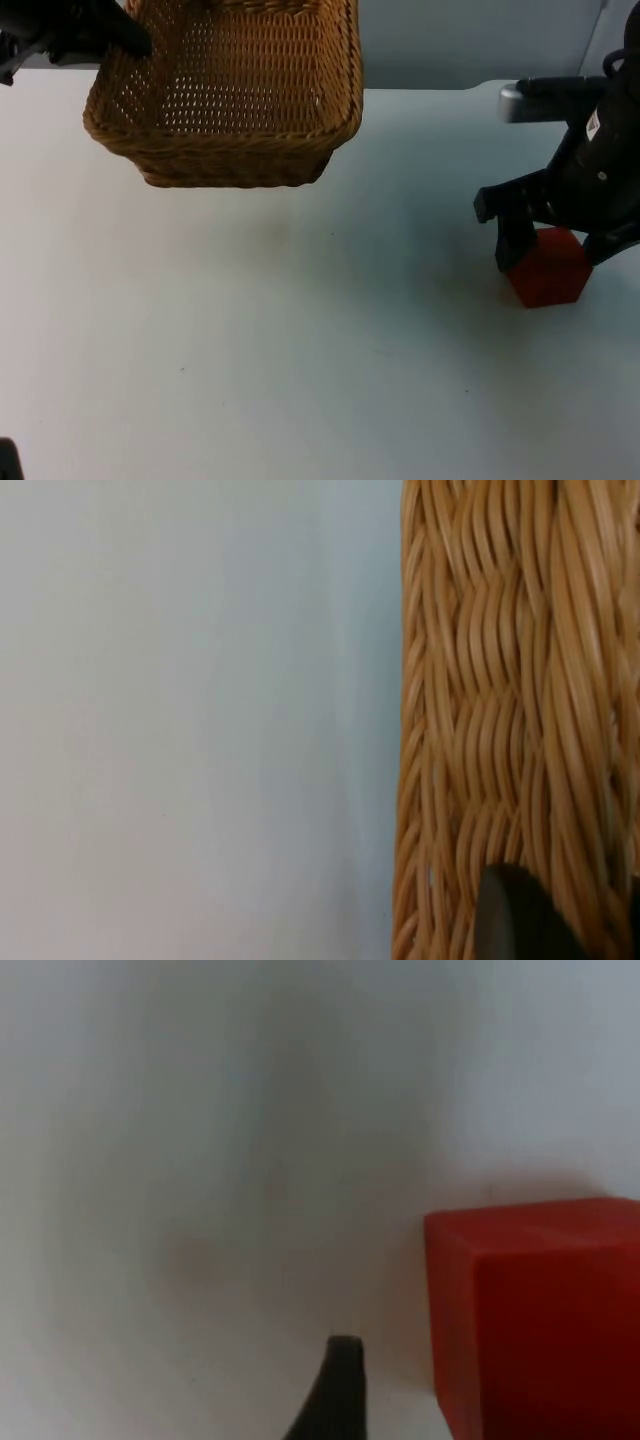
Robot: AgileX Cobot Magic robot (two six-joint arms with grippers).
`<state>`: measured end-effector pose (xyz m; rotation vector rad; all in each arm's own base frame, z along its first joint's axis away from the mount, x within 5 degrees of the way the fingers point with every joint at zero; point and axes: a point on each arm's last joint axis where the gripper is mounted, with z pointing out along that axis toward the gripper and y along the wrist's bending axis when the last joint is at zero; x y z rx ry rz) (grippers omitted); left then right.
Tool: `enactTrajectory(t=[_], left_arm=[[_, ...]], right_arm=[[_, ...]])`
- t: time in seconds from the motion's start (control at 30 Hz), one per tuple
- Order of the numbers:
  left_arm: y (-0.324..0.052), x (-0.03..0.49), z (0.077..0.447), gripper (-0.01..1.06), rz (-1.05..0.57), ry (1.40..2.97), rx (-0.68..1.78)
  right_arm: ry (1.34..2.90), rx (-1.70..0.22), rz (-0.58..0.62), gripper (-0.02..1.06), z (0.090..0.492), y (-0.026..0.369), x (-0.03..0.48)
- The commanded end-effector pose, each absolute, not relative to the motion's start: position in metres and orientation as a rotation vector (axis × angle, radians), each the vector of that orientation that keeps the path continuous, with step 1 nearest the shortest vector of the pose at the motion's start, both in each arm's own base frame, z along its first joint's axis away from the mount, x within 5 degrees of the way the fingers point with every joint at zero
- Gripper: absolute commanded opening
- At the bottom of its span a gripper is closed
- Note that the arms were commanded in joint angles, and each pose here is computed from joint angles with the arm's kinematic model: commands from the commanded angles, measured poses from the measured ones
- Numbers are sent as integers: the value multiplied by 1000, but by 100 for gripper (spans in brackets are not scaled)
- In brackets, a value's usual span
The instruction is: Pick up the basket with the left hand and place the cube into the basket with the right hand.
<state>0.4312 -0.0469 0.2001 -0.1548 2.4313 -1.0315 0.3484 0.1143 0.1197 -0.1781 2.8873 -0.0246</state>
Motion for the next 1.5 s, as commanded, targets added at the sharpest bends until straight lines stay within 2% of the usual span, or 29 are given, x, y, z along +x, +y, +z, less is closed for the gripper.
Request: enactTrajectory(t=[0.0,0.2,0.3,0.37,0.47,0.5,0.53,0.7,0.77,0.87,0.97,1.0,1.1,1.17,1.2,1.27,1.3,1.43,1.47], left_arm=[[-49,432,214,0,-1063,2386,-163],[-49,432,214,0,-1063,2386,-163],[-49,432,214,0,-1063,2386,-163],[-49,432,214,0,-1063,2386,-163],[-49,432,214,0,-1063,2386,-163],[-49,432,214,0,-1063,2386,-163],[-49,432,214,0,-1063,2386,-163],[-49,432,214,0,-1063,2386,-163],[-49,432,214,0,-1063,2386,-163],[-49,432,214,0,-1063,2386,-163],[-49,432,214,0,-1063,2386,-163],[-49,432,214,0,-1063,2386,-163],[-49,432,214,0,-1063,2386,-163],[-49,432,214,0,-1063,2386,-163],[-49,432,214,0,-1063,2386,-163],[-49,432,214,0,-1063,2386,-163],[-49,432,214,0,-1063,2386,-163],[-49,432,214,0,-1063,2386,-163],[-49,432,214,0,-1063,2386,-163]], right_arm=[[2867,-186,-16,76,119,116,352],[2871,-199,-28,76,116,115,352],[2867,-209,-40,73,116,115,352],[2869,-206,-41,55,116,115,352],[2857,-245,-50,9,116,114,353],[2857,-245,-50,9,116,114,353],[2848,-268,-57,0,117,114,354],[2826,-338,-131,0,129,113,363],[2790,-374,-164,0,161,116,379],[2723,-358,-138,0,201,121,393],[2593,-334,0,0,271,134,409],[2593,-334,0,0,271,134,409],[2426,-345,219,0,347,150,417],[2410,-356,248,0,352,152,416],[2342,-376,343,0,375,159,414],[2280,-433,452,0,392,171,408],[2280,-433,452,0,392,171,408],[2276,-610,627,0,384,209,396],[2276,-610,627,0,384,209,396]])
